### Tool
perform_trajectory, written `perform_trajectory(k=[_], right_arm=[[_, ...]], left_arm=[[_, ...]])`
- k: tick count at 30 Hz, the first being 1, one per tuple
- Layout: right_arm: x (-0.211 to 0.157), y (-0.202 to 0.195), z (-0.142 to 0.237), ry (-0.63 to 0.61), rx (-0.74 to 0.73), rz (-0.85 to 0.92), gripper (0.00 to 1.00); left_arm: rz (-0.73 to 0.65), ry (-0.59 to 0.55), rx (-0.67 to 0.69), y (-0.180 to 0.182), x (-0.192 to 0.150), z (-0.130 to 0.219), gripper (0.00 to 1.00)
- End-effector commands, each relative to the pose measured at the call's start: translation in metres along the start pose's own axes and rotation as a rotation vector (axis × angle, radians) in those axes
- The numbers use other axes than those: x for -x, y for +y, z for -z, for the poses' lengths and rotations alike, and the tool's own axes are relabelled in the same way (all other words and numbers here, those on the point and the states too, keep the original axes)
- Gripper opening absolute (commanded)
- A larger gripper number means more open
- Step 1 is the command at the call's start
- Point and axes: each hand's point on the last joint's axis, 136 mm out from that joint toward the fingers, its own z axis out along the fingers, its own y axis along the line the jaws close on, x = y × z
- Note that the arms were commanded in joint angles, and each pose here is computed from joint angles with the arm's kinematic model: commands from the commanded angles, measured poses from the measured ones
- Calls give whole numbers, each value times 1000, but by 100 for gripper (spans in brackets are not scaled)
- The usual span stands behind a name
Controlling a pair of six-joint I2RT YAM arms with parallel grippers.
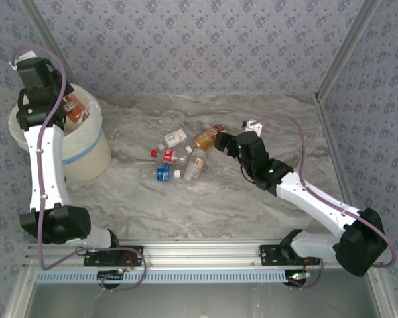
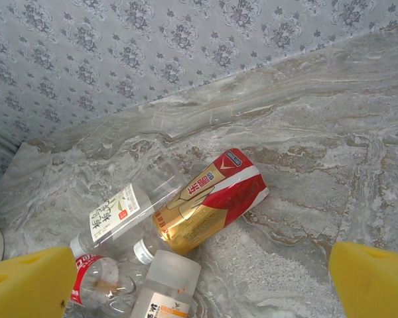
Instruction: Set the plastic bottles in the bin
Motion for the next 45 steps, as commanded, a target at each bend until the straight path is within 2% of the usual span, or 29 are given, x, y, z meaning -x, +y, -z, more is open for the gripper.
perform_trajectory(k=[1,2,5,11,15,17,21,25,30,33,37,45], right_arm=[[5,0,3,-7,5,-23,100],[4,0,3,-6,5,-24,100],[3,-1,3,-3,0,-23,100],[4,1,3,0,10,-29,100],[5,2,3,2,12,-24,100],[5,2,3,3,12,-24,100],[5,3,4,11,15,-20,100],[3,0,4,15,4,-16,100],[-5,-10,-3,30,-40,-4,100],[-12,-18,-9,53,-67,-13,100],[-19,-26,-15,82,-97,-42,100],[-22,-37,-28,130,-140,-66,100]], left_arm=[[40,1,-3,6,5,-7,0],[48,18,-13,7,2,-12,1],[79,102,-59,3,-14,-24,16],[130,256,-133,-10,-57,-43,30],[180,350,-233,-31,-78,-53,34],[185,381,-221,-30,-85,-56,41],[173,375,-174,-23,-81,-55,69],[168,362,-210,-28,-75,-46,84],[168,344,-229,-29,-71,-34,90],[175,319,-247,-29,-67,-24,100],[186,279,-314,-37,-59,-7,99],[247,269,-511,-60,-62,32,100]])
